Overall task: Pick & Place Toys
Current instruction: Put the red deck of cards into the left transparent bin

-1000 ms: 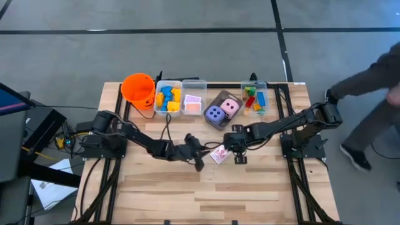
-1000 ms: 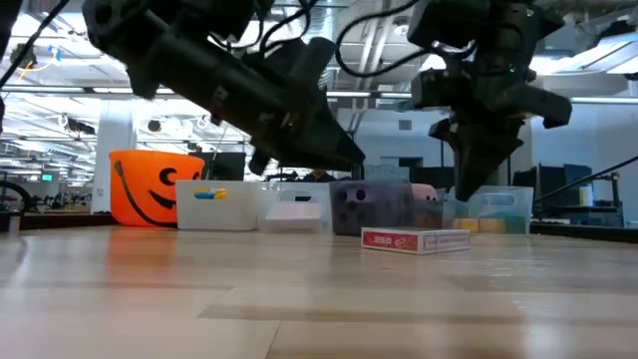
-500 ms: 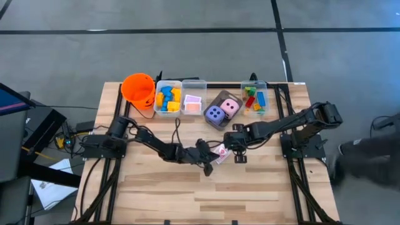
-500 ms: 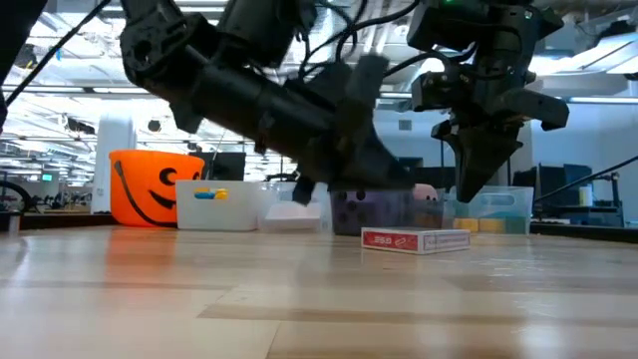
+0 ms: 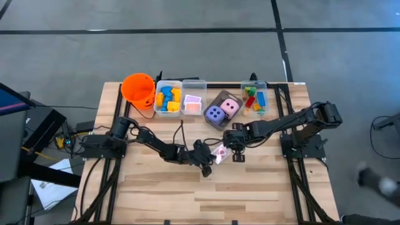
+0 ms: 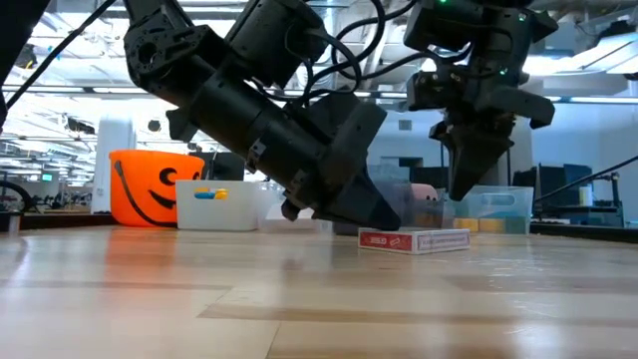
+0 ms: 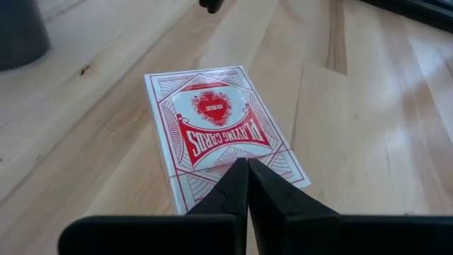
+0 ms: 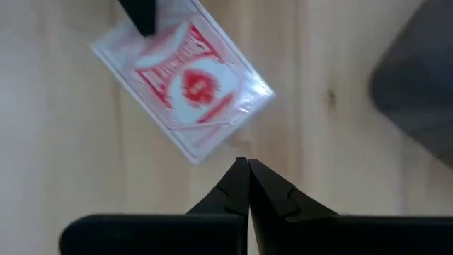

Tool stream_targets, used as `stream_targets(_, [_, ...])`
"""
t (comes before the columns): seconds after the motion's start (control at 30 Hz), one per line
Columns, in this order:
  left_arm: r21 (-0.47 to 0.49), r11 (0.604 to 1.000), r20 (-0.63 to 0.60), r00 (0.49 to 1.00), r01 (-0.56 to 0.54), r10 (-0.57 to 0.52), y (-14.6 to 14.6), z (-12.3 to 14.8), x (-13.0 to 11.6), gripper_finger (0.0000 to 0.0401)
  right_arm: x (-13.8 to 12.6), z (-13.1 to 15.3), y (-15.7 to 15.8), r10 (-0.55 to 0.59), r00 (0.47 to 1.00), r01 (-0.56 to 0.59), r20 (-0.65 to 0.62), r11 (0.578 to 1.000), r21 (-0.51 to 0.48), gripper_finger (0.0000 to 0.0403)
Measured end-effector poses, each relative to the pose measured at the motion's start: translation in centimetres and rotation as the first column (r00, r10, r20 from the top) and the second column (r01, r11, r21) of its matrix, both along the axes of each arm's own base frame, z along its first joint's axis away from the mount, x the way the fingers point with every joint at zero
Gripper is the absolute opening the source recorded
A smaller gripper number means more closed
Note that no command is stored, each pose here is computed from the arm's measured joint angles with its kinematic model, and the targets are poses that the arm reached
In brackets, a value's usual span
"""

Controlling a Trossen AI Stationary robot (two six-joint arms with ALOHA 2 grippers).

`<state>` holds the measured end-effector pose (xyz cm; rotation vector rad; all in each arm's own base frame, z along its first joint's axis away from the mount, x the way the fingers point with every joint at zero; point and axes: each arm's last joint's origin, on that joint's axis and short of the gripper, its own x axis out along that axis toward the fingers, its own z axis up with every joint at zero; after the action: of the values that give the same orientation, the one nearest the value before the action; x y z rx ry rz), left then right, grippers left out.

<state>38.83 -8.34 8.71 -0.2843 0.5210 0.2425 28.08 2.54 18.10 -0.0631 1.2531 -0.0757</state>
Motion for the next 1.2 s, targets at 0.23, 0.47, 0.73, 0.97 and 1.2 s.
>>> stream_targets(0.23, [0.012,1.0,0.001,1.0,0.007,-0.007,0.2,0.0,0.0,0.0,0.5,-0.5,0.3,-0.037,0.999,0.035,0.012,0.995,0.097,0.0003])
stream_targets(0.47, [0.021,1.0,-0.009,1.0,0.015,-0.014,0.3,0.5,-0.1,0.0,1.3,-4.2,0.1,-0.04,0.992,0.049,-0.117,0.996,0.072,0.0003])
stream_targets(0.73, [0.047,0.998,-0.053,0.998,0.028,-0.026,0.5,1.0,-0.4,0.0,1.7,-5.6,0.9,-0.014,0.989,0.025,-0.146,0.997,0.075,0.0003])
stream_targets(0.97, [0.066,0.998,-0.112,0.994,0.021,-0.014,1.2,0.7,-0.7,0.0,2.0,-4.2,2.4,0.049,0.998,-0.042,-0.032,0.984,0.176,0.0003])
stream_targets(1.2, [0.111,0.994,-0.13,0.991,0.021,-0.007,1.7,1.3,-0.8,0.0,2.7,-3.6,3.4,0.095,0.993,-0.108,0.064,0.965,0.241,0.0003])
